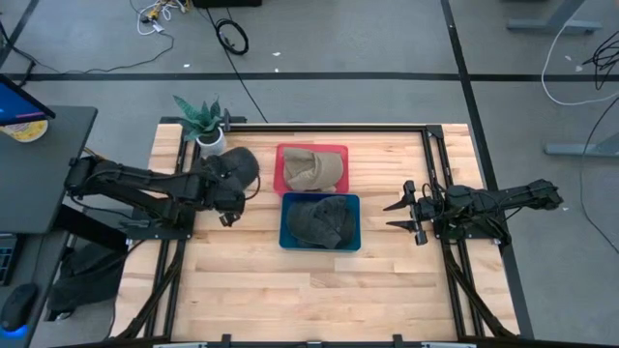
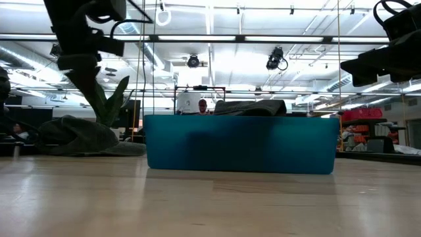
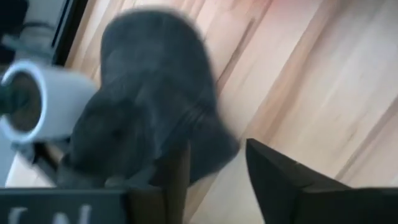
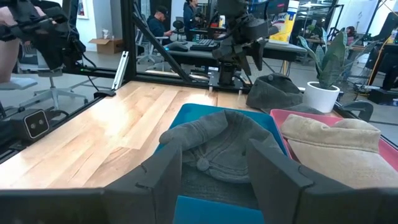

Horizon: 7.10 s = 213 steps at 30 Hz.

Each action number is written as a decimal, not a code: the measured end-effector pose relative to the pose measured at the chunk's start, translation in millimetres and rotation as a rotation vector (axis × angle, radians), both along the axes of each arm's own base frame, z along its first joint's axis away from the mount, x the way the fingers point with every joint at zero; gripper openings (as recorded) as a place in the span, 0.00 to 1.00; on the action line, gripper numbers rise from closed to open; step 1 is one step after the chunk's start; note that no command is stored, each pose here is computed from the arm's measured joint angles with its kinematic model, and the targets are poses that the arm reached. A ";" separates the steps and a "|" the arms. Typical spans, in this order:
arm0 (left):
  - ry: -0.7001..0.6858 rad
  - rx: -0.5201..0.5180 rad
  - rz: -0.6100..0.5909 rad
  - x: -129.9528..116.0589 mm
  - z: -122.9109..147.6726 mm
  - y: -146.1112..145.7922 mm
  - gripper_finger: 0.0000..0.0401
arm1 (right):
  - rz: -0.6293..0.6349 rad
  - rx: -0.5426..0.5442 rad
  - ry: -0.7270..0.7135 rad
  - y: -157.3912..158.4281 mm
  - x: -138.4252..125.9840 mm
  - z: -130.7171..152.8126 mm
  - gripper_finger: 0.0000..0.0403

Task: Pick & Place hat
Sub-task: Put the black cap into the blue bin

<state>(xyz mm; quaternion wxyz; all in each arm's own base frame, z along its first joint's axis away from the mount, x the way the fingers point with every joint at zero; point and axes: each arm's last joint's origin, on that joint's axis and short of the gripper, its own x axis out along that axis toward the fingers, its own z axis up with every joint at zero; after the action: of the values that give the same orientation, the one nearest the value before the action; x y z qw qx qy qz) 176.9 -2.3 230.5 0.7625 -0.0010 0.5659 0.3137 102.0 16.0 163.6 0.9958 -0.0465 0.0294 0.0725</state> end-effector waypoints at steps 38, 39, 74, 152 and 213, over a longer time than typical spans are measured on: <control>-0.021 -0.049 0.348 -19.4 -56.9 57.8 0.58 | 0.000 0.000 0.001 0.0 0.0 -0.1 0.46; -0.025 -0.061 0.363 -20.0 -57.2 59.6 0.58 | 0.000 0.000 0.001 0.0 0.0 -0.1 0.46; -0.222 0.093 0.078 22.0 21.1 1.6 0.01 | 0.000 0.000 0.001 0.0 0.0 -0.1 0.46; -0.221 -0.015 -0.529 204.2 -32.2 -81.7 0.19 | 0.000 0.000 0.000 0.0 0.0 0.0 0.46; -0.452 0.238 -0.463 214.5 -3.4 -85.7 0.01 | 0.000 0.000 0.000 0.0 0.0 0.0 0.46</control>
<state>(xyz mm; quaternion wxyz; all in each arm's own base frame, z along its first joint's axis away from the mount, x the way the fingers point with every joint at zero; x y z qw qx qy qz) 391.4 -88.0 227.0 0.9144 0.1466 0.3272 0.1880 102.0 16.0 163.6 0.9958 -0.0465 0.0292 0.0726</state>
